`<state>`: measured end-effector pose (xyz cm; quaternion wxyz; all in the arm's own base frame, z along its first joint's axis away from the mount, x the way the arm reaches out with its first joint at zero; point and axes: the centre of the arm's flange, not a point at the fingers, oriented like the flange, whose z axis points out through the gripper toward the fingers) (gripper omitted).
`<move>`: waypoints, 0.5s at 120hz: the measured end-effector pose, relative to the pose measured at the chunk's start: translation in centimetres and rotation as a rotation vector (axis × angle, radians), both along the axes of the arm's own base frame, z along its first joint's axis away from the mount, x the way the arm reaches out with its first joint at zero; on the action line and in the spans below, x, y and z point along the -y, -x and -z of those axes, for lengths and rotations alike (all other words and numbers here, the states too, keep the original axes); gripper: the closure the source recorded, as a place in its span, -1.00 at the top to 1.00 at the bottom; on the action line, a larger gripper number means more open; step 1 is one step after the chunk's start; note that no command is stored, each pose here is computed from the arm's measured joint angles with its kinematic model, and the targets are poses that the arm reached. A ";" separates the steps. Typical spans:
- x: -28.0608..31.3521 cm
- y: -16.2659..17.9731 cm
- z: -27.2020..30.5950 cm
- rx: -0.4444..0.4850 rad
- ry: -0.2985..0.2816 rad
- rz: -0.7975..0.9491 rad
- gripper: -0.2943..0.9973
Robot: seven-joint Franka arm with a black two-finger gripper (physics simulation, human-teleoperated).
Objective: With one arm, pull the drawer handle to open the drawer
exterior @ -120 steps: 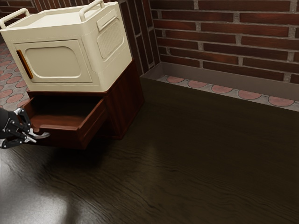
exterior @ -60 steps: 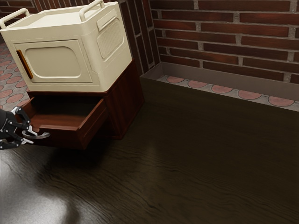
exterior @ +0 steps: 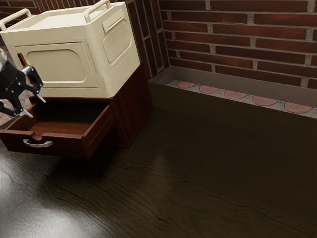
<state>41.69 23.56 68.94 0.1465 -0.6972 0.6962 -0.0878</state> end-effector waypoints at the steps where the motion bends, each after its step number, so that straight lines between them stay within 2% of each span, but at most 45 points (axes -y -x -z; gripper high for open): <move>1: 0.3 -0.4 -0.1 -0.010 -0.001 0.004 -0.04; 14: 3.5 -5.0 -0.2 -0.136 0.003 0.016 0.13; 25: 6.0 -7.1 -0.2 -0.212 0.012 -0.008 0.27; 40: 8.7 -8.0 -0.1 -0.277 0.007 -0.090 0.39; 60: 9.4 -7.9 0.4 -0.317 0.035 -0.260 0.48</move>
